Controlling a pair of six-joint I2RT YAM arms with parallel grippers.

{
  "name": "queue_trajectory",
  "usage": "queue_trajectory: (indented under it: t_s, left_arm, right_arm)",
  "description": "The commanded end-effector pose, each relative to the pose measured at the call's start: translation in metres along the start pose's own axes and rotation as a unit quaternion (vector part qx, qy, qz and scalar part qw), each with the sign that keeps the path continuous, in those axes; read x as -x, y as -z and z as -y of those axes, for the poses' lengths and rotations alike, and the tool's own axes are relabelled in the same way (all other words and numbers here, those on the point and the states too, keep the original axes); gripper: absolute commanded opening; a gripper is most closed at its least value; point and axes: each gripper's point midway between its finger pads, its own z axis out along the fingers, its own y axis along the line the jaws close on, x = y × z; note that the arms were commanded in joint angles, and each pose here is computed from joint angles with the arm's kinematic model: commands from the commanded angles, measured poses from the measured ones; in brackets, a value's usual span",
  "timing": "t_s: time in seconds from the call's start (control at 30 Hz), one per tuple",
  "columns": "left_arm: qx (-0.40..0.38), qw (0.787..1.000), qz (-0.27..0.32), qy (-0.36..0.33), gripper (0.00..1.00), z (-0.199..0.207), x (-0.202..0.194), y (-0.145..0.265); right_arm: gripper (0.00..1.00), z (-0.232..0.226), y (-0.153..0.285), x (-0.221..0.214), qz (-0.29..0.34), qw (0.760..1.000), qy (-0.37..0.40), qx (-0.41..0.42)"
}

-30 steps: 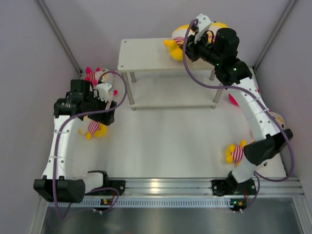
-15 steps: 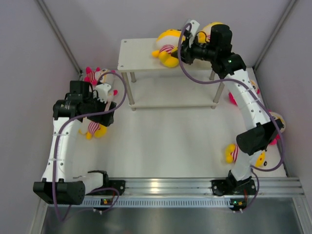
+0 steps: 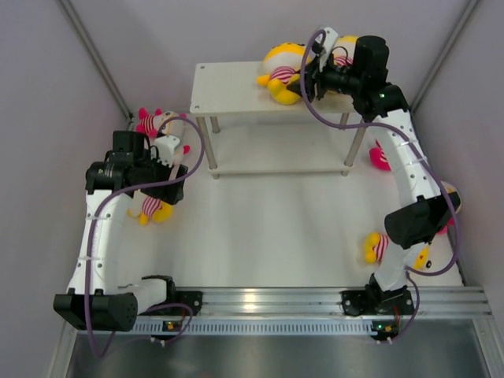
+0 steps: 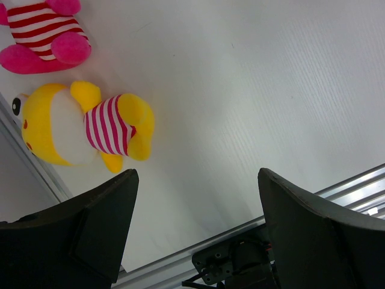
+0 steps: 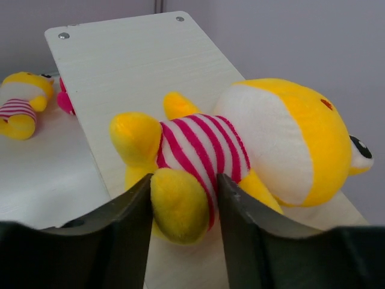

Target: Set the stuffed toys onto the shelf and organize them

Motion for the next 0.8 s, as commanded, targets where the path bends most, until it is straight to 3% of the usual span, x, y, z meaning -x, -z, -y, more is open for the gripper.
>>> queue_trajectory:
  t_s: [0.0, 0.03, 0.2, 0.23, 0.37, 0.5, 0.53, 0.63, 0.77]
  left_arm:
    - [-0.002, 1.000, 0.001, 0.001, 0.87, 0.003, -0.003, 0.005]
    - [-0.002, 1.000, 0.001, 0.001, 0.87, 0.003, -0.003, 0.005]
    - [-0.007, 1.000, -0.006, 0.000, 0.87, 0.003, -0.006, 0.001]
    - [-0.008, 1.000, -0.006, 0.001, 0.87, 0.004, -0.006, 0.001]
    - [-0.013, 1.000, -0.003, 0.002, 0.87, 0.005, -0.004, 0.000]
    - [-0.015, 1.000, -0.005, 0.003, 0.87, 0.005, -0.004, -0.001]
    - [-0.017, 1.000, -0.003, 0.002, 0.87, 0.006, -0.003, -0.001]
    - [-0.016, 1.000, 0.000, 0.002, 0.87, 0.006, -0.002, 0.000]
    - [-0.016, 1.000, -0.001, 0.002, 0.87, 0.006, -0.003, 0.001]
  right_arm:
    - [0.50, 0.002, 0.014, 0.027, 0.024, 0.999, 0.022, -0.006]
    - [0.56, 0.001, 0.017, 0.033, 0.030, 0.999, 0.025, -0.007]
    - [0.70, -0.021, 0.054, 0.089, 0.088, 0.995, 0.050, -0.017]
    - [0.76, -0.019, 0.058, 0.092, 0.096, 0.994, 0.042, -0.035]
    - [0.82, -0.013, 0.106, 0.117, 0.132, 0.980, 0.006, -0.149]
    - [0.79, 0.025, 0.133, 0.074, 0.112, 0.938, -0.126, -0.304]
    - [0.78, 0.038, 0.144, 0.057, 0.108, 0.911, -0.170, -0.361]
    - [0.77, 0.049, 0.151, 0.021, 0.105, 0.875, -0.242, -0.406]
    - [0.77, 0.058, 0.150, 0.005, 0.119, 0.854, -0.277, -0.424]
